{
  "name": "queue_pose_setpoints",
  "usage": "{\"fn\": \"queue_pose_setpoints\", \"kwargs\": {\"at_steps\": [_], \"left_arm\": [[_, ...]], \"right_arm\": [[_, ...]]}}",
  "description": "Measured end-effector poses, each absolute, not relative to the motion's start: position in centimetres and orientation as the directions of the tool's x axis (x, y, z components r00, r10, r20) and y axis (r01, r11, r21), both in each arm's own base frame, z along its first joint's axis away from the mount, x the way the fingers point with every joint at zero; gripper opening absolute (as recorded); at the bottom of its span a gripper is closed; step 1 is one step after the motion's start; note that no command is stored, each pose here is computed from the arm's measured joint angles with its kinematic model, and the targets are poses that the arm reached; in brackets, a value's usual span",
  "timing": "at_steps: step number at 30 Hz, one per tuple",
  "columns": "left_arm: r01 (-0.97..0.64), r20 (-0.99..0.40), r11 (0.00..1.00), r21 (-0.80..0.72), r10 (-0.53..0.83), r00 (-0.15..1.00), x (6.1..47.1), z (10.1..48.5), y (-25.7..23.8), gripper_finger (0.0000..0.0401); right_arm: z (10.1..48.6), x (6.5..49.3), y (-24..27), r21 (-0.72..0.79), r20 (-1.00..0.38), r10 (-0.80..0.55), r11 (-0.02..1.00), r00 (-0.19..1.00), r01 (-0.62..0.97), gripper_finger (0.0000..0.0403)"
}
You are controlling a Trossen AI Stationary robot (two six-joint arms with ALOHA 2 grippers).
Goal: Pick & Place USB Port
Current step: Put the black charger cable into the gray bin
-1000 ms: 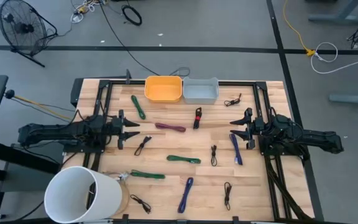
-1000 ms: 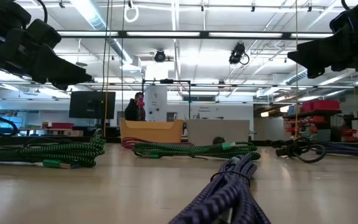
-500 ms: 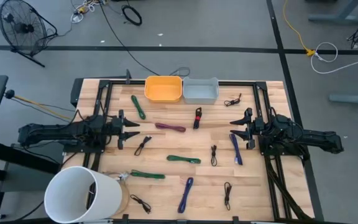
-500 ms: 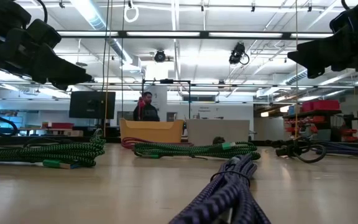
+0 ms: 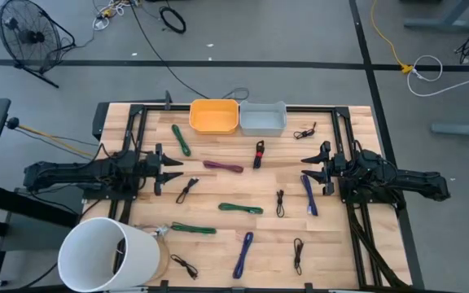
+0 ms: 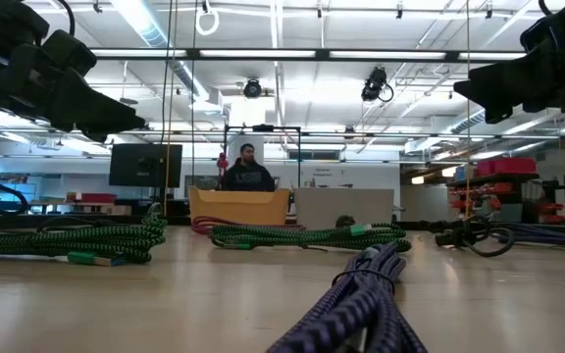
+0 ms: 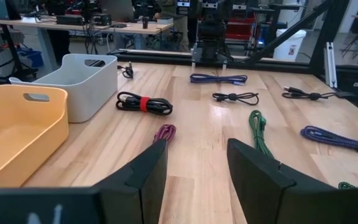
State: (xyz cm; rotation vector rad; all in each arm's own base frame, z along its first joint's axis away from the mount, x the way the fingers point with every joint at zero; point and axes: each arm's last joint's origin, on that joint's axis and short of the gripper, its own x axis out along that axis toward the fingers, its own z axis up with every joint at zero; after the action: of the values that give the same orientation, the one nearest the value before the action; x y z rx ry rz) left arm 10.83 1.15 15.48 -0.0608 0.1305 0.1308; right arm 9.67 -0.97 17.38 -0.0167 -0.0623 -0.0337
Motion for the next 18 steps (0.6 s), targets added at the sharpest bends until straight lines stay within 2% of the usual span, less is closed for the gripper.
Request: {"fn": "queue_pose_setpoints", "kwargs": {"at_steps": [8,13,18], "left_arm": [[-0.136,-0.13,0.988,-0.067,0.126,0.983,10.83,15.51,1.15,0.0174],[-0.117,-0.124,0.969,-0.219,0.091,0.988,10.85,15.58,1.05,0.0174],[-0.054,-0.128,0.966,-0.251,0.022,0.992,10.86,15.54,0.85,0.0174]], "right_arm": [[17.38,9.67,-0.96,-0.015,0.062,-0.033,0.999,0.998,0.034,0.0178],[17.38,9.67,-0.97,-0.015,0.063,-0.033,0.999,0.997,0.034,0.0178],[17.38,9.67,-0.97,-0.015,0.063,-0.033,0.999,0.997,0.034,0.0178]]}}
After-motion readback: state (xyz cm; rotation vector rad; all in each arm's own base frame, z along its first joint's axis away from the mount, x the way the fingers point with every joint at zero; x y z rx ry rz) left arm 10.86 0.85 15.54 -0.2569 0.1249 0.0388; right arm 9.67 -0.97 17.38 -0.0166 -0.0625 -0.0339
